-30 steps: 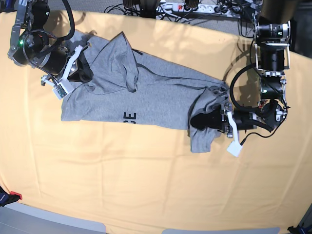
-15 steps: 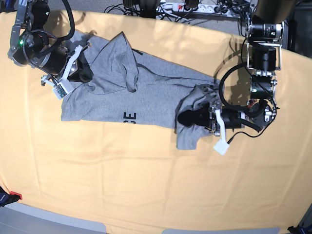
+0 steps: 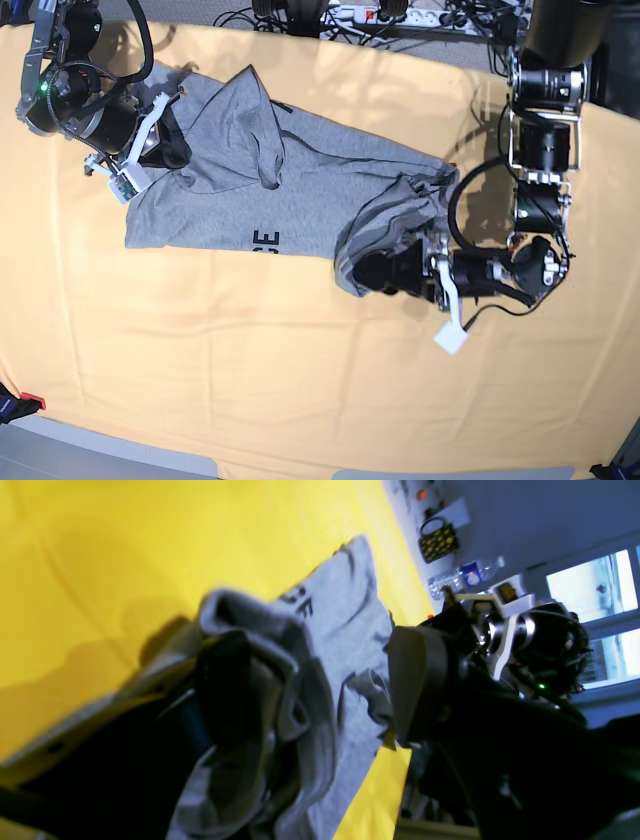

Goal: Layout the t-shirt on the table in an organized manner, then fold the t-shirt properly
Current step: 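Fold the grasped end inward toward the right gripper with the left gripper, then press the folded end down onto the shirt with the left gripper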

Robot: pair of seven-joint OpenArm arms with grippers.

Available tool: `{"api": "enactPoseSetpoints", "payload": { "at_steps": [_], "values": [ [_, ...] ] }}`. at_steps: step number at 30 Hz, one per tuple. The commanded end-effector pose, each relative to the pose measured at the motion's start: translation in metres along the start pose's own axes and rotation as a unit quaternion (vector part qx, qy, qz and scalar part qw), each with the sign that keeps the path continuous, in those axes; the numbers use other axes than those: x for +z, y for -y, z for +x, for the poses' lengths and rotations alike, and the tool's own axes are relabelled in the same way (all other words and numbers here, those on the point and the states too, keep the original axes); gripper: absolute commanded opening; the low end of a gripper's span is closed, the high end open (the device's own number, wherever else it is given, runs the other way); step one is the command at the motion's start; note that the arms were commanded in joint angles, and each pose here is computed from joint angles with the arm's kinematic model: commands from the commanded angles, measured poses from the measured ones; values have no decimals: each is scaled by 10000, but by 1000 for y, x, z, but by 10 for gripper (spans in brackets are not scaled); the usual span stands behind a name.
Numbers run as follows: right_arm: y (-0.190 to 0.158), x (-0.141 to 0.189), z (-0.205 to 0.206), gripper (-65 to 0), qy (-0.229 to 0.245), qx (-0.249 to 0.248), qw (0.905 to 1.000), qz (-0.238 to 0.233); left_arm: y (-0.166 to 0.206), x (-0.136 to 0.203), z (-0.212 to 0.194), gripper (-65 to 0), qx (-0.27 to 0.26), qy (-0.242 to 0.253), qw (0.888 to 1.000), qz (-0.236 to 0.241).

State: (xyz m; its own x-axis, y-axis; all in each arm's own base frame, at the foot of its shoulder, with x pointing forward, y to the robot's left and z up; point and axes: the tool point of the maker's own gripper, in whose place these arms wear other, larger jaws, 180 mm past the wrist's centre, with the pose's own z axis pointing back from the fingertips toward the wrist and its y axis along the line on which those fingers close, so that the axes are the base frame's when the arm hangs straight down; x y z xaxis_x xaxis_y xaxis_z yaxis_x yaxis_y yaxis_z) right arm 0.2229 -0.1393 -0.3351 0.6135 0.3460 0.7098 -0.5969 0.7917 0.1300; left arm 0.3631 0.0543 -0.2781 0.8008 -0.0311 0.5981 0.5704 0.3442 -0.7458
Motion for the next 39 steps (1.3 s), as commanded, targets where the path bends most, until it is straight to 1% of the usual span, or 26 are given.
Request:
{"api": "enactPoseSetpoints", "payload": {
  "at_steps": [1,4,5,6,7,8,9,10,12,18,23,26,29,34,37,39],
  "values": [
    [0,4,11,-650,198,100,9998,5,7,5,15,-205,-153,146,9998,-58],
    [0,4,11,-650,200,100,9998,6,5,10,15,-213,-254,136,9996,-3],
    [0,4,11,-650,200,100,9998,6,4,11,14,-234,-254,131,9996,11],
    [0,4,11,-650,203,101,9997,6,4,12,14,-279,-253,129,9996,22],
    [0,4,12,-650,206,100,9997,7,3,13,14,-355,-253,126,9996,33],
    [0,4,12,-650,210,100,9997,7,3,13,14,-465,-251,126,9996,36],
    [0,4,12,-650,218,100,9997,7,3,13,14,-596,-246,125,9996,38],
    [0,4,12,-650,225,100,9997,7,2,13,14,-650,-192,124,9997,54],
    [0,4,12,-650,225,100,9997,7,2,14,14,-650,-112,125,9998,69],
    [0,4,12,-650,225,100,9997,7,3,15,17,-650,-160,132,9997,84],
    [0,4,12,-650,225,100,9997,7,9,27,36,-650,-501,178,9984,207],
    [0,4,12,-650,222,101,9997,6,9,38,37,-650,-696,144,9969,336],
    [0,4,12,-650,223,100,9997,7,3,54,37,-650,-768,99,9955,545],
    [0,4,12,-650,225,99,9997,8,-12,93,34,-650,-772,-17,9914,1060],
    [0,4,13,-650,246,97,9997,12,-30,106,19,-650,-731,-319,9848,1543],
    [0,4,14,-650,263,92,9996,22,-40,105,7,-650,-677,-510,9813,1730]
  ]
}}
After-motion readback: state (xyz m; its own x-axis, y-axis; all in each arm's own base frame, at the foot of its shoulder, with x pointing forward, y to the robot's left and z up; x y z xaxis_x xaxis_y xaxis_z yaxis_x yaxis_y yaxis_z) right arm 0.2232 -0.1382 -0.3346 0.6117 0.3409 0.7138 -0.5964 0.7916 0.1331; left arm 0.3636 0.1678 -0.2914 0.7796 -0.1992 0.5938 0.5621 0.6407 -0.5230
